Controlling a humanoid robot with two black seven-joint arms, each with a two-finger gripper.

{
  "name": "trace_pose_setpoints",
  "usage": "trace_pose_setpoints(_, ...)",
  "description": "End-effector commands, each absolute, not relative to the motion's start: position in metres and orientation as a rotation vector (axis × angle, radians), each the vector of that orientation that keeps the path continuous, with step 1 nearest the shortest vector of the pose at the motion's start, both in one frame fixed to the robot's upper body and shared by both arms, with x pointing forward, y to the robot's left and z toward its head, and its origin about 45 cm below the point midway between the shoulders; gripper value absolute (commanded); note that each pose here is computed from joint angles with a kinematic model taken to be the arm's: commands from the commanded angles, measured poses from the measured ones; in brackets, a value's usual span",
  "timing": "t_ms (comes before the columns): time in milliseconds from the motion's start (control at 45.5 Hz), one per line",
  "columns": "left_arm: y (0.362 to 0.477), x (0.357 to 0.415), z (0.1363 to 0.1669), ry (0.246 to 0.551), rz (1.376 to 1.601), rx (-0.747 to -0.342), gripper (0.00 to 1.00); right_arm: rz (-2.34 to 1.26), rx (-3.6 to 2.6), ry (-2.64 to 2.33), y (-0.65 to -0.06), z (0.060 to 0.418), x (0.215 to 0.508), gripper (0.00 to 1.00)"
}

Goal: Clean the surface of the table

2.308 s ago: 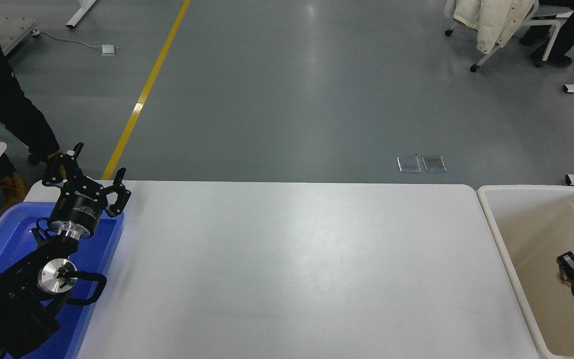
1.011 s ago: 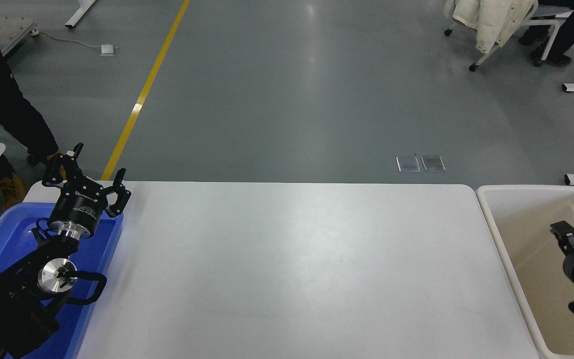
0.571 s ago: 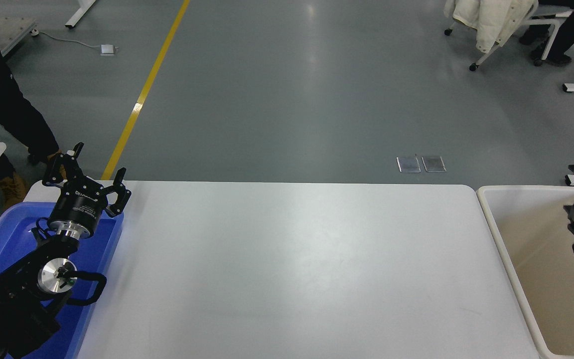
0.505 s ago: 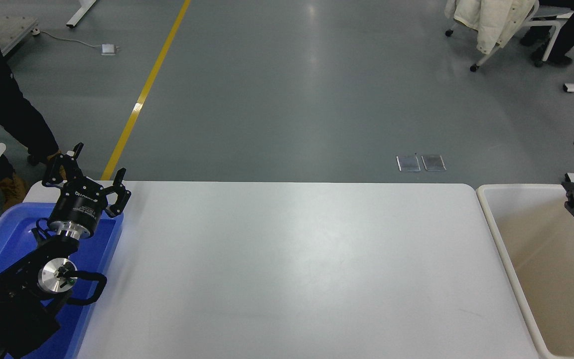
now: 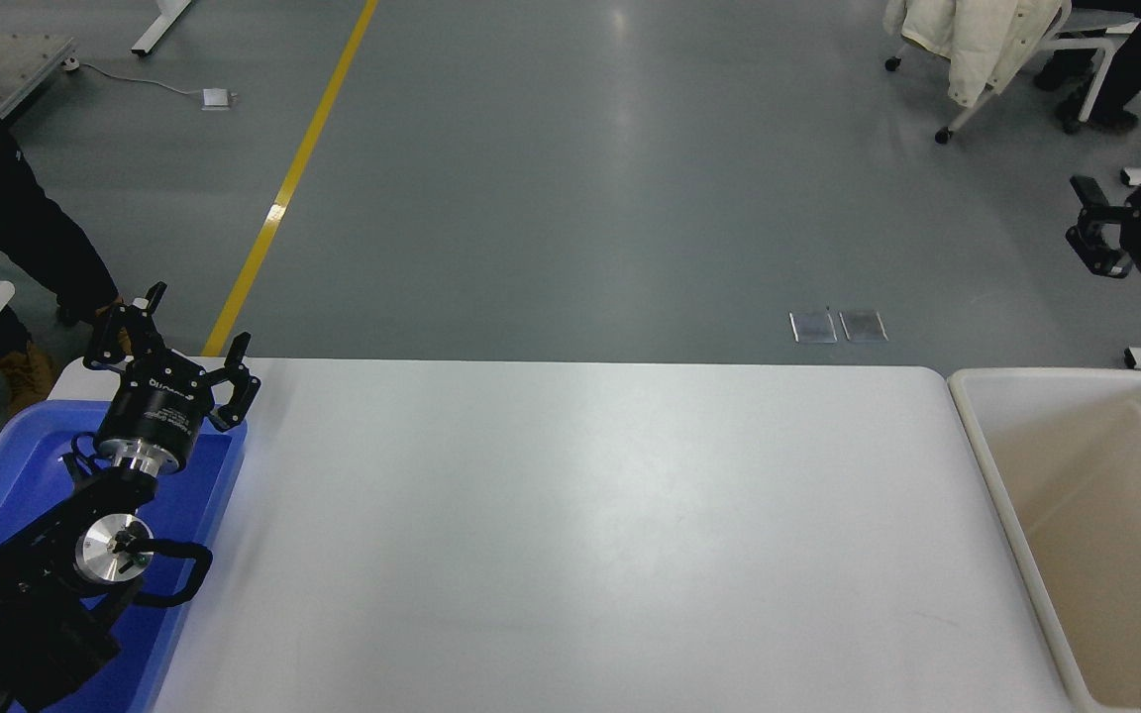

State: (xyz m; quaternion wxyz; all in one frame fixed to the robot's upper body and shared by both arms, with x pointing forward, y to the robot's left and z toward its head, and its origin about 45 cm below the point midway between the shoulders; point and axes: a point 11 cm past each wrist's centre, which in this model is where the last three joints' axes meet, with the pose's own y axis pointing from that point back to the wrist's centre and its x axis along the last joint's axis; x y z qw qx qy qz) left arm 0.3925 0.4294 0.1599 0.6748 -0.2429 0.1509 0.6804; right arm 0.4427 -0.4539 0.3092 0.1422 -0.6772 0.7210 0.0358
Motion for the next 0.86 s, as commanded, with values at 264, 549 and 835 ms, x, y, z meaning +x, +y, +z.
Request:
trace_pose_setpoints(264,0.429,0.3925,0.1598,0.34,1.531,-0.546,1.0,0.304,-1.885,2.066,-0.444,0.225,0.416,0.99)
trace_pose_setpoints(549,0.43,0.3924,0.1602,0.339,1.53,-0.546,1.0,0.334,-1.955,2.062,-0.428,0.213,0.418,0.99)
trace_pose_setpoints(835,0.429,0.3925,0.1598,0.339,1.529,-0.546,1.0,0.327,-1.952,2.06,-0.428,0.216,0.419,0.99)
